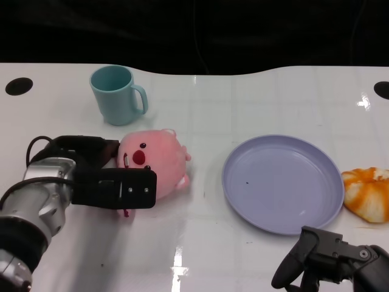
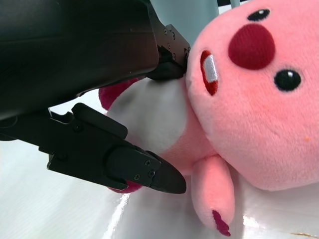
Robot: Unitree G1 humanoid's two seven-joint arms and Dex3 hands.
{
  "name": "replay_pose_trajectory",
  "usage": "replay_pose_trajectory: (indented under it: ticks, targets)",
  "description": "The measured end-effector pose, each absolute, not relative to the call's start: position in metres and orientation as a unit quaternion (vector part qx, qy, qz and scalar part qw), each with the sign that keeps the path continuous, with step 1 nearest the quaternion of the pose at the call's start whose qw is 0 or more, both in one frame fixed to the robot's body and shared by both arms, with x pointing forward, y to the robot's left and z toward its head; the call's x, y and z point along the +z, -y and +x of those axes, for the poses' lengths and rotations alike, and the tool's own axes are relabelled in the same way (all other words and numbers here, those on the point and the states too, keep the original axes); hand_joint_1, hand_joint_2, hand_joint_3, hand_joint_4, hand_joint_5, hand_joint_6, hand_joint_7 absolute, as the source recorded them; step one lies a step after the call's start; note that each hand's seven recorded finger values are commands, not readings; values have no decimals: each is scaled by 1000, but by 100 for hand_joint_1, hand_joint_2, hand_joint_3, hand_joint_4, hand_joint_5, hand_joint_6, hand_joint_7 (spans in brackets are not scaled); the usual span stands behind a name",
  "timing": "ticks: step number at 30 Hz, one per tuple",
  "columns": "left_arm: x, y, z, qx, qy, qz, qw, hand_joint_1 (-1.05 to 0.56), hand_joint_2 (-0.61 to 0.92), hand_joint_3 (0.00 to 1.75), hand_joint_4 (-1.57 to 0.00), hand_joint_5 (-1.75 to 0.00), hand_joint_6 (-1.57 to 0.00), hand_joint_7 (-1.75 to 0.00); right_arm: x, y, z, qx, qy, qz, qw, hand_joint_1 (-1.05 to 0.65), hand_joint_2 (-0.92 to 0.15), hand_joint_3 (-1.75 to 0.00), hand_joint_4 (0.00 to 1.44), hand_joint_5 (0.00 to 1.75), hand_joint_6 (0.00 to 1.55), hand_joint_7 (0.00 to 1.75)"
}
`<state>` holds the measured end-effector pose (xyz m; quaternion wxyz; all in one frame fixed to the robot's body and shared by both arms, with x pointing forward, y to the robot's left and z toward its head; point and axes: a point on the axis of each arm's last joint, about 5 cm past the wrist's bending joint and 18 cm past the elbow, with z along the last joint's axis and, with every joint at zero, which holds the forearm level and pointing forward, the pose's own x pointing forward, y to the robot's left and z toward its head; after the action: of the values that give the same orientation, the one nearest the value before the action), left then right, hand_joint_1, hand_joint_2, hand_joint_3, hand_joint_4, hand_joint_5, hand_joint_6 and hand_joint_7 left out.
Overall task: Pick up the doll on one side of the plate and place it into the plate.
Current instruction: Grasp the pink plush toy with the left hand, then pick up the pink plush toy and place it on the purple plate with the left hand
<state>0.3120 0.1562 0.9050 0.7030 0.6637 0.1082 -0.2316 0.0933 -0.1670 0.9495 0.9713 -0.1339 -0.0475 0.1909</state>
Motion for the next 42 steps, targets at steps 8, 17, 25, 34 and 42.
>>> replay_pose_trajectory:
  ticks: [8, 17, 25, 34, 42]
  targets:
    - [895, -150, 313, -240, -105, 658, 706, -38, 91, 3, -88, -13, -101, -8, 952, 166, 92, 191, 53, -133, 971, -28, -75, -69, 65, 162, 57, 133]
    - [884, -151, 307, -206, -52, 653, 727, -23, 92, 38, -73, -174, -81, -101, 953, 166, 93, 191, 55, -134, 971, -26, -74, -71, 66, 162, 58, 133]
    - [874, -157, 297, -167, 11, 615, 770, -18, 71, 80, -91, -175, -67, -174, 949, 167, 97, 191, 51, -133, 971, -27, -74, -72, 65, 163, 58, 133]
    - [886, -156, 297, -140, 17, 531, 836, -20, 54, 111, -94, -175, -70, -175, 946, 167, 99, 190, 42, -131, 972, -24, -74, -70, 66, 162, 58, 132]
    - [904, -151, 290, -126, 16, 455, 881, -17, 46, 124, -96, -175, -76, -175, 947, 167, 96, 188, 40, -129, 973, -26, -75, -69, 64, 162, 58, 131]
